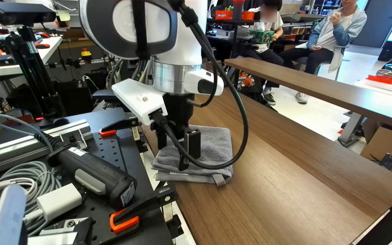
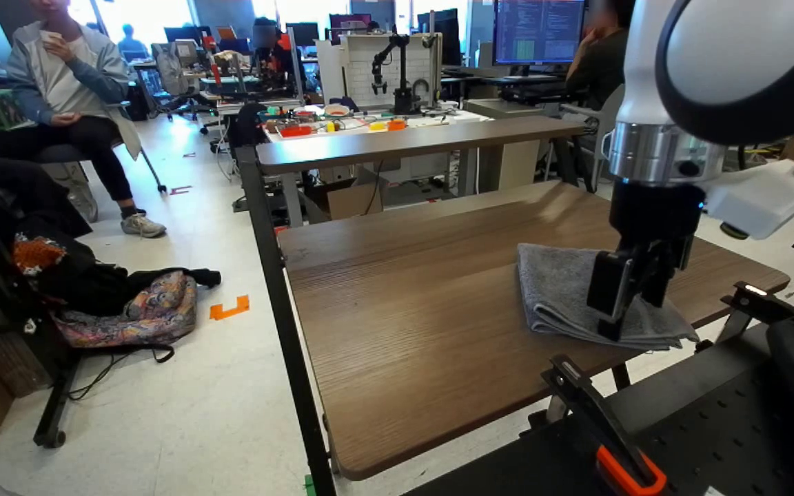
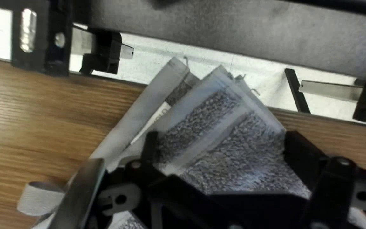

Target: Move the towel backwards

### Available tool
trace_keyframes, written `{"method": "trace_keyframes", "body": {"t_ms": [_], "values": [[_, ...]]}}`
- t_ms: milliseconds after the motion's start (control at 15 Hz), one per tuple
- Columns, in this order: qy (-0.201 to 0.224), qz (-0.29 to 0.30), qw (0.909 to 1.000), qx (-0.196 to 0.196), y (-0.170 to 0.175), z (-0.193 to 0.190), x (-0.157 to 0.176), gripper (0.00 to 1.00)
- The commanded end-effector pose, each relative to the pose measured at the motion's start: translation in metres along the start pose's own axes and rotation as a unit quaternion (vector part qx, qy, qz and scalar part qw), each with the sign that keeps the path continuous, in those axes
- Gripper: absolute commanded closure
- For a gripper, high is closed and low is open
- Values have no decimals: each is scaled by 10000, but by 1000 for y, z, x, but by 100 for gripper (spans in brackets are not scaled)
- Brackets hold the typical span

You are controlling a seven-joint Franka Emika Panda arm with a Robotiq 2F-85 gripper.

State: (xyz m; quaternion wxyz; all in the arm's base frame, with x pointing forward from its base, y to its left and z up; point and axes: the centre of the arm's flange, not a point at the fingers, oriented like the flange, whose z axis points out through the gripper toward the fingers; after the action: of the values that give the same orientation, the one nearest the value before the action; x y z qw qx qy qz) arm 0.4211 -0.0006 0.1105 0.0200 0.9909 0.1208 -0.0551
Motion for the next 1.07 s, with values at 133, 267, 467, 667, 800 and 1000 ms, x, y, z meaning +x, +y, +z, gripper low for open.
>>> {"method": "trace_keyframes", "body": {"t_ms": [133, 267, 467, 667, 800, 1000], "values": [[288, 215, 9992, -172, 0, 21, 48, 0], [382, 344, 9985, -211, 7, 18, 62, 0], [494, 621, 9964, -297, 33, 17, 82, 0], [573, 899, 9935, -404, 62, 18, 97, 0], [617, 1092, 9909, -486, 84, 18, 105, 0], [717, 1409, 9857, -576, 122, 13, 116, 0]]}}
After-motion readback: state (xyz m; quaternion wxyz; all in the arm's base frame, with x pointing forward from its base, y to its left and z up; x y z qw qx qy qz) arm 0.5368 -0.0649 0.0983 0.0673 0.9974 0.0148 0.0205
